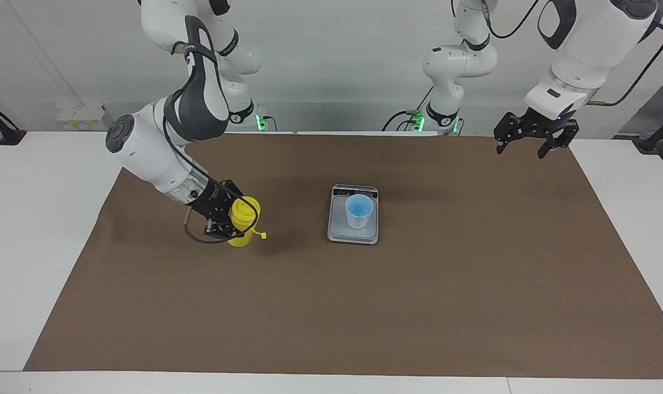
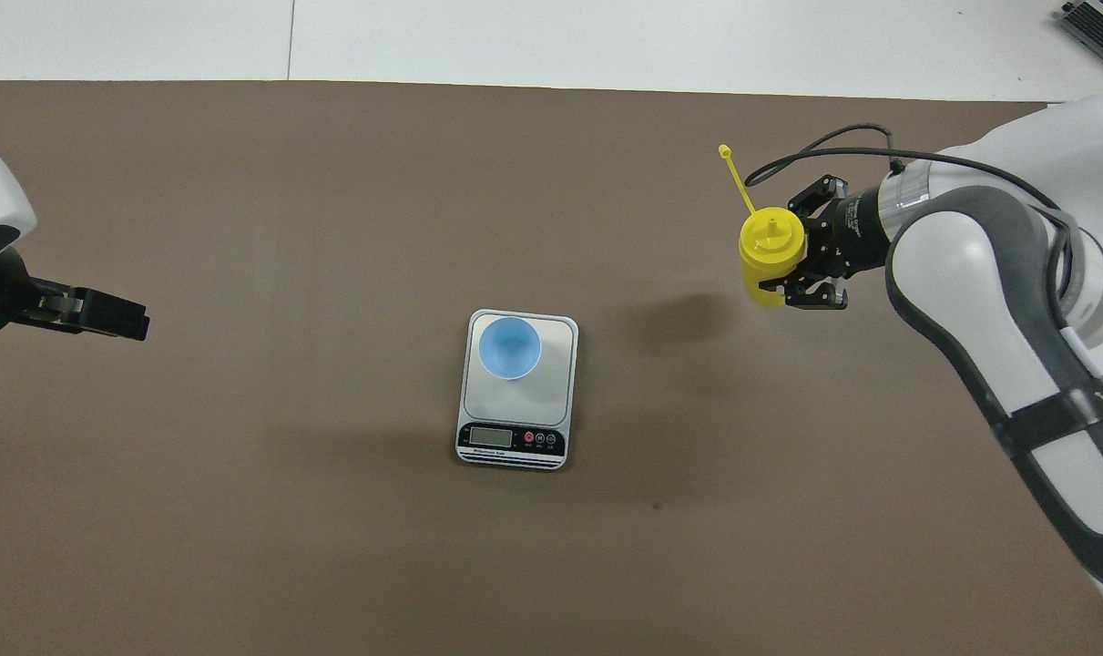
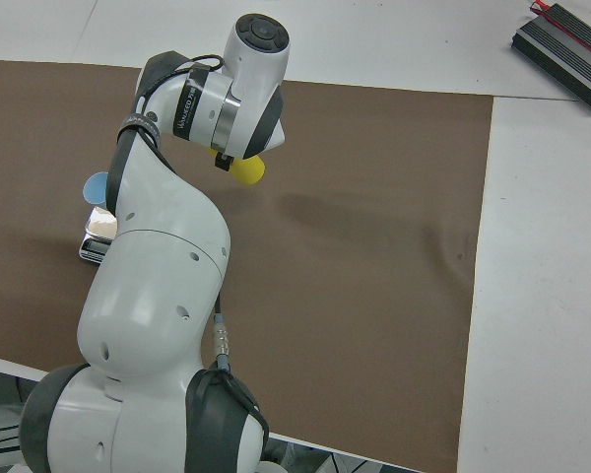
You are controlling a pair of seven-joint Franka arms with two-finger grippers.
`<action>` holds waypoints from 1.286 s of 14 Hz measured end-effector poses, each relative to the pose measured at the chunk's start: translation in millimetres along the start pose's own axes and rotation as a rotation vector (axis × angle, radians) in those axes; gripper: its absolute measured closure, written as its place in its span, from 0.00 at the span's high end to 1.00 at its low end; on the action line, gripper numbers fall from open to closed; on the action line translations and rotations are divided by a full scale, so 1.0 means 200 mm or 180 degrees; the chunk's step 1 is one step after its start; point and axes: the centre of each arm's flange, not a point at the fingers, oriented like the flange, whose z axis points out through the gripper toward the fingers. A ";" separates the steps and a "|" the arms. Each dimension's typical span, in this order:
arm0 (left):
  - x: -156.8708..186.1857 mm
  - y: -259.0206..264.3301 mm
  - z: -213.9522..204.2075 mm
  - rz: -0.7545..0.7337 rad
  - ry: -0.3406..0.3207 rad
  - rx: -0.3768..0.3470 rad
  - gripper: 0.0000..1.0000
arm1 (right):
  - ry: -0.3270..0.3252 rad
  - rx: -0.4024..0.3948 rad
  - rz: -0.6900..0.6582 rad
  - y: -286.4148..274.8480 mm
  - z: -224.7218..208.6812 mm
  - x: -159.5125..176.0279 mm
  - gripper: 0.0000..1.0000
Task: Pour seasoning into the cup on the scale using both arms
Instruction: 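Lower the bottle onto the table and open the right gripper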
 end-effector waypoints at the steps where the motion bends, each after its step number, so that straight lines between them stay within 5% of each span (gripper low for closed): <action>1: 0.00 0.00 0.00 0.0000 0.0000 0.0000 1.00 | -0.0081 0.0005 0.0004 0.00 -0.01 0.04 0.58; 8: 0.00 0.00 0.00 0.0000 0.0000 0.0000 1.00 | -0.0645 0.0027 0.0130 0.05 -0.02 0.43 0.58; 18: 0.00 0.00 0.00 0.0000 0.0000 0.0000 1.00 | -0.0697 0.0001 -0.0220 0.16 0.07 0.82 0.58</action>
